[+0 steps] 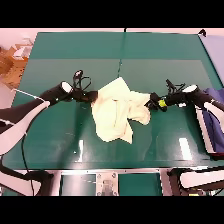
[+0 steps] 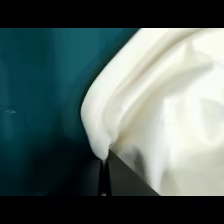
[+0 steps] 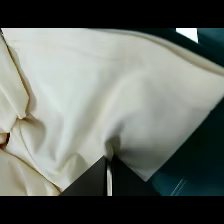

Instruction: Fold the shirts.

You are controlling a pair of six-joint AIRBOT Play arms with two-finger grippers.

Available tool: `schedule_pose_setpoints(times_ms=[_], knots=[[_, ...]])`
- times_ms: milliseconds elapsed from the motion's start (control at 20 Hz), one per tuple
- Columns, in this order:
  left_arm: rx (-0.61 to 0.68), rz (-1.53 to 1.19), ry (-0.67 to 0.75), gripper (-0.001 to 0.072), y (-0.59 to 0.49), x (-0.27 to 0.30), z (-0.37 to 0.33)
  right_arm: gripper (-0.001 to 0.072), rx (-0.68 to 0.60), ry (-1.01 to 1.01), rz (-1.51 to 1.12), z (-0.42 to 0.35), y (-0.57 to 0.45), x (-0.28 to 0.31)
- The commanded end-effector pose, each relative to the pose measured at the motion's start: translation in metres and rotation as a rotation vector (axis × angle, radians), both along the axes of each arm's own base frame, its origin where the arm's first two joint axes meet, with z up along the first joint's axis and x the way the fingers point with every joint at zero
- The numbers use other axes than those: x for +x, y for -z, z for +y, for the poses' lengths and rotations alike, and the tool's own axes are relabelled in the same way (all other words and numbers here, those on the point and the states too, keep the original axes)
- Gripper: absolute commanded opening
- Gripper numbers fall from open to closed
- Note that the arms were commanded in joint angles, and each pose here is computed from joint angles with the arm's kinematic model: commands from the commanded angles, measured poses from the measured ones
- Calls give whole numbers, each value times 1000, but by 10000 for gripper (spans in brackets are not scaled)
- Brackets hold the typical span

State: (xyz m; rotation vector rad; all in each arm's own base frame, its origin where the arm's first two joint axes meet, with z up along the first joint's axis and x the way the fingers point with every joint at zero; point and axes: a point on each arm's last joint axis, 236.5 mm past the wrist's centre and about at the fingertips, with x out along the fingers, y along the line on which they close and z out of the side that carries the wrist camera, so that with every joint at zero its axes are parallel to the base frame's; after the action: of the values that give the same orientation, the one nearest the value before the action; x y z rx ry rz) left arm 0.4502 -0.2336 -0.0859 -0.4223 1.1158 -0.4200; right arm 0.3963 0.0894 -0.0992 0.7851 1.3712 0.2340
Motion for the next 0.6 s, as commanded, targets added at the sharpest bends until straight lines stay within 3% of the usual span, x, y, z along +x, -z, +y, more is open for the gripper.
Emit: schedule_pose_setpoints(times_ms=[0,250,550], knots=[[43,-6,103,23,-26,6,9,13,38,-40,-37,3,-27,13],[230,-110,41,22,-94,16,83,12,-11,-22,-209,-29,-100,40],[245,-335,2,23,-206,6,107,12,-61,15,-387,-54,-181,38]])
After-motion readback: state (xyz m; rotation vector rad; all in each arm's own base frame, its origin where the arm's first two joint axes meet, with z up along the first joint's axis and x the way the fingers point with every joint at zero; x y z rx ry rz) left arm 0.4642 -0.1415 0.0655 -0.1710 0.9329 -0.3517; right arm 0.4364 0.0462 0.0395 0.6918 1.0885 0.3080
